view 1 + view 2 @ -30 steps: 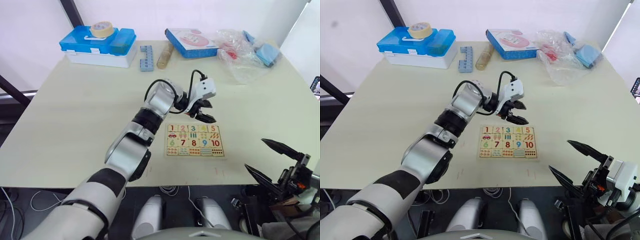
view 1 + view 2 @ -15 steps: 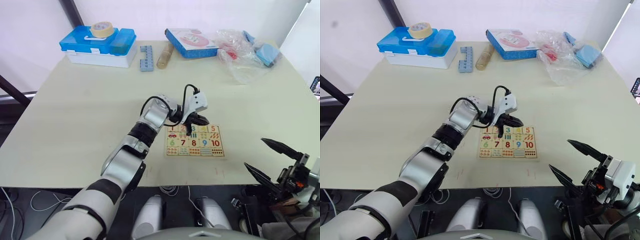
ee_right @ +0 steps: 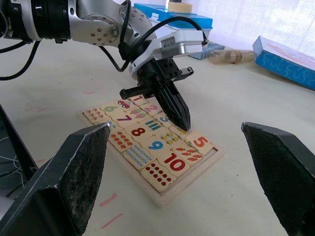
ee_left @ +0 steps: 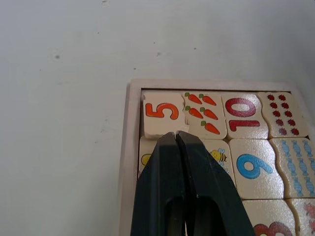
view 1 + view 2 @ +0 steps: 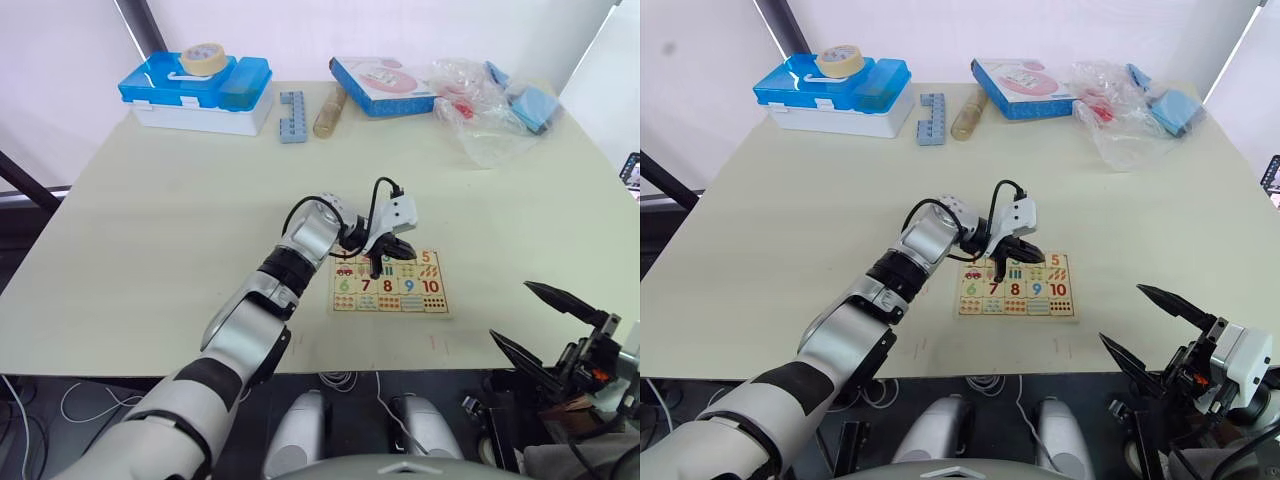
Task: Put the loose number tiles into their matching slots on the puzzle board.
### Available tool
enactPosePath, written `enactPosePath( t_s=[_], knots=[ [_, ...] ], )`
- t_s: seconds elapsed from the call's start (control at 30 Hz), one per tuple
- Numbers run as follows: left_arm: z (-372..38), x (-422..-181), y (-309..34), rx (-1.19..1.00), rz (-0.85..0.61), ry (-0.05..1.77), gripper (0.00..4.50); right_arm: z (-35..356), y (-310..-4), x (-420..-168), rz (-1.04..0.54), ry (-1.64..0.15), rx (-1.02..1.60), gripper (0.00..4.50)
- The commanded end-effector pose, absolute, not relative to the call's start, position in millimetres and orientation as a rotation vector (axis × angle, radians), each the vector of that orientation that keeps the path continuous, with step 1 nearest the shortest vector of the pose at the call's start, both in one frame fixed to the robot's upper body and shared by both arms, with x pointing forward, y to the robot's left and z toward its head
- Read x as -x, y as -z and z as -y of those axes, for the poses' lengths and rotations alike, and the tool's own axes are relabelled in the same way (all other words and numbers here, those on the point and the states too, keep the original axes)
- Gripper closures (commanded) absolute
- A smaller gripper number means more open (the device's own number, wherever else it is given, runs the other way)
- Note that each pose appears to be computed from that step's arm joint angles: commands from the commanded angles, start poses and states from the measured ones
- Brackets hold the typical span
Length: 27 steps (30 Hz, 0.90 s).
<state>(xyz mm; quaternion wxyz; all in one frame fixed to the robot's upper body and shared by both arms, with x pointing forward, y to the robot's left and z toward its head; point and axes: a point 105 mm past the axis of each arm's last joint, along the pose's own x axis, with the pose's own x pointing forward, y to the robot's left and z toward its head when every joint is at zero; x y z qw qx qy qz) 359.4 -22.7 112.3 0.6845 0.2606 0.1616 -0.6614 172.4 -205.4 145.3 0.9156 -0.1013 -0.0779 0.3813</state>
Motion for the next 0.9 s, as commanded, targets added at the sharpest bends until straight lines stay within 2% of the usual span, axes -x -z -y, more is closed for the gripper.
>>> enactPosePath(
  t_s=[0.03, 0.9],
  knots=[
    [27.2, -361.5, -120.5, -0.616, -0.325, 1.481, 4.43, 202.4, -153.2, -170.4, 0.198, -0.789, 0.229, 0.00],
    [34.7, -364.5, -119.0, -0.646, -0.327, 1.475, 4.43, 201.6, -152.6, -170.7, 0.199, -0.785, 0.224, 0.00]
  ],
)
